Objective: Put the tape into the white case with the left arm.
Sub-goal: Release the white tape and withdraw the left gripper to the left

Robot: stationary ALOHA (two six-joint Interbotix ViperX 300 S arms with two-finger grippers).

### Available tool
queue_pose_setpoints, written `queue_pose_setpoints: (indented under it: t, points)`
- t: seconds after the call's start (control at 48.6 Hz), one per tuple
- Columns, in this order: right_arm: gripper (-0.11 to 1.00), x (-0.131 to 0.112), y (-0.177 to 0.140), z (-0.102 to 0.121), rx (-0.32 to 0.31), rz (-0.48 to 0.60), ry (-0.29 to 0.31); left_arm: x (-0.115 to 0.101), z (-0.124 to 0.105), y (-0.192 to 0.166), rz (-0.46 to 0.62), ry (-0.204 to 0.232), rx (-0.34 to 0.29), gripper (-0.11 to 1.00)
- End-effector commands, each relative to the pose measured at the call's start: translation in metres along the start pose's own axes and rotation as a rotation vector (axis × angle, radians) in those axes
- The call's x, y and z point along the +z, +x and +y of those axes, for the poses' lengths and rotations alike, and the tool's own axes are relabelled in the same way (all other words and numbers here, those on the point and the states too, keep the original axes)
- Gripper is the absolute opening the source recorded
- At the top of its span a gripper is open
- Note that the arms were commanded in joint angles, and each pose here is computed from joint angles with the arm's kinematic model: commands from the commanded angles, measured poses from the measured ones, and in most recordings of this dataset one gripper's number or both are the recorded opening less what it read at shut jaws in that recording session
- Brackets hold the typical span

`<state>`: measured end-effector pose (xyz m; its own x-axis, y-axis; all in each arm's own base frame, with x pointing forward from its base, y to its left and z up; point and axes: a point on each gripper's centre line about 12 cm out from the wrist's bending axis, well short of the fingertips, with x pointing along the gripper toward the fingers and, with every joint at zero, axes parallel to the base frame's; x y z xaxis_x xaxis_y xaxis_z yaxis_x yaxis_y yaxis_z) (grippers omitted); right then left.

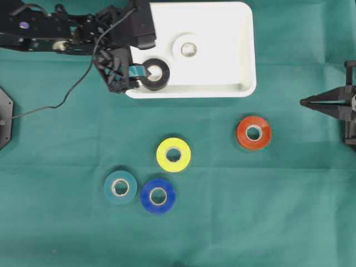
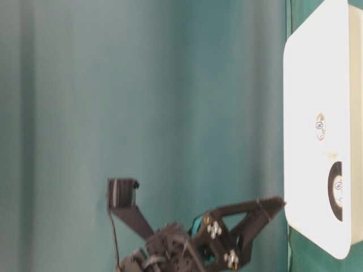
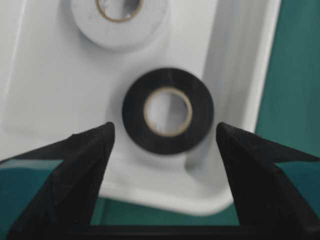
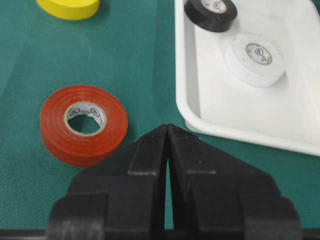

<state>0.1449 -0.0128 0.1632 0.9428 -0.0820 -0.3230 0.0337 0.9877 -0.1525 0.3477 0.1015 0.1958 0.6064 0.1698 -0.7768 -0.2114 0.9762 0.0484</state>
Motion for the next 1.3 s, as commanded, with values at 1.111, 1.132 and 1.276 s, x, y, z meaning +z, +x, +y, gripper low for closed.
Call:
queue_pose_setpoints:
  t: [1.111,1.132,1.276]
  points:
    - [-0.09,0.005,0.0,-0.001,-0.002,-0.013,0.0,-0.068,-0.053,-0.066,-0.132,0.125,-0.105,0.8]
    - [-0.09,0.005,0.001,-0.001,-0.002,-0.012,0.0,-0.069,-0.055,-0.067,-0.133,0.131,-0.11,0.8]
    - [-0.09,0.005,0.001,-0.001,-0.002,-0.012,0.0,-0.079,-0.067,-0.075,-0.143,0.169,-0.146,0.8]
